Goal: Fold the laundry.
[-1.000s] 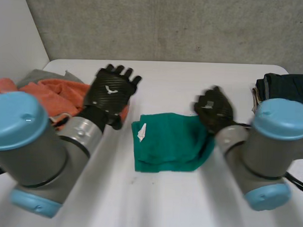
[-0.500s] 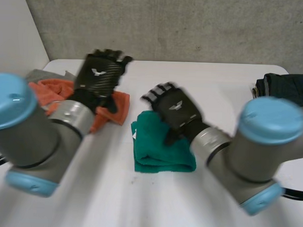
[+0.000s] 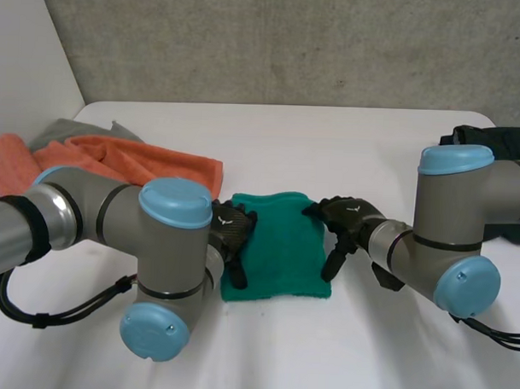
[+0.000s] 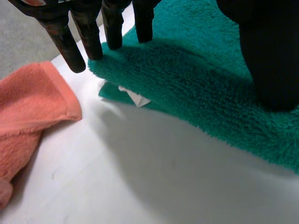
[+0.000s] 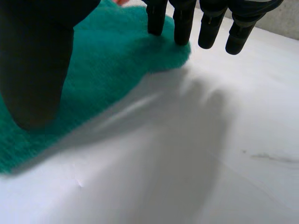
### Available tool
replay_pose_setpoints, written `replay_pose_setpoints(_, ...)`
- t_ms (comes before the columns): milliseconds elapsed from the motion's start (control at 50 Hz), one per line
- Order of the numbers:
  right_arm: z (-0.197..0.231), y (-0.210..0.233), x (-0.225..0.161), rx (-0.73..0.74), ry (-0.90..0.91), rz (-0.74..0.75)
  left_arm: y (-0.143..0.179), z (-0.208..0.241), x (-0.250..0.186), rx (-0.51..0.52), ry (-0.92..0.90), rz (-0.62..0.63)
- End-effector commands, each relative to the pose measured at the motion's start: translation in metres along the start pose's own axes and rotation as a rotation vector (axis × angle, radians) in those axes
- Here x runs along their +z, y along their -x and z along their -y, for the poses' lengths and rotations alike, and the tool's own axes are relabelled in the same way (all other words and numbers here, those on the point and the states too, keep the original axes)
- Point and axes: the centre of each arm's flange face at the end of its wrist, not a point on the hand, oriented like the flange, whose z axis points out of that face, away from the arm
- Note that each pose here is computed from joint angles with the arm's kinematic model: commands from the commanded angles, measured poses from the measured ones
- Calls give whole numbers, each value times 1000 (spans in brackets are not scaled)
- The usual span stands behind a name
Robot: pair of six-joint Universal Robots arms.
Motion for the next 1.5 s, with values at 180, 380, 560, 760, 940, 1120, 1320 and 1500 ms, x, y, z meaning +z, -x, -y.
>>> replay_pose_setpoints(180,25,43,-53,-258,-207,-135,24,97,-37,-6,-319,-56)
replay_pose_setpoints(380,-22,88,-61,-311,-240,-41,27,133,-52,23,-445,-318)
replay_pose_setpoints(560,-39,91,-24,-395,-303,-58,22,125,-52,25,-414,-392)
replay_pose_setpoints(760,-39,88,-2,-439,-330,-84,21,123,-51,22,-406,-395)
replay_pose_setpoints(940,-29,88,4,-436,-384,-92,21,124,-51,23,-409,-394)
replay_pose_setpoints(1120,-18,86,16,-433,-424,-93,22,124,-51,19,-408,-393)
replay_pose_setpoints(1320,55,42,9,-405,-609,-228,46,137,-54,14,-447,-332)
replay_pose_setpoints(1500,141,-69,-16,-382,-817,-458,62,158,-69,14,-524,-280)
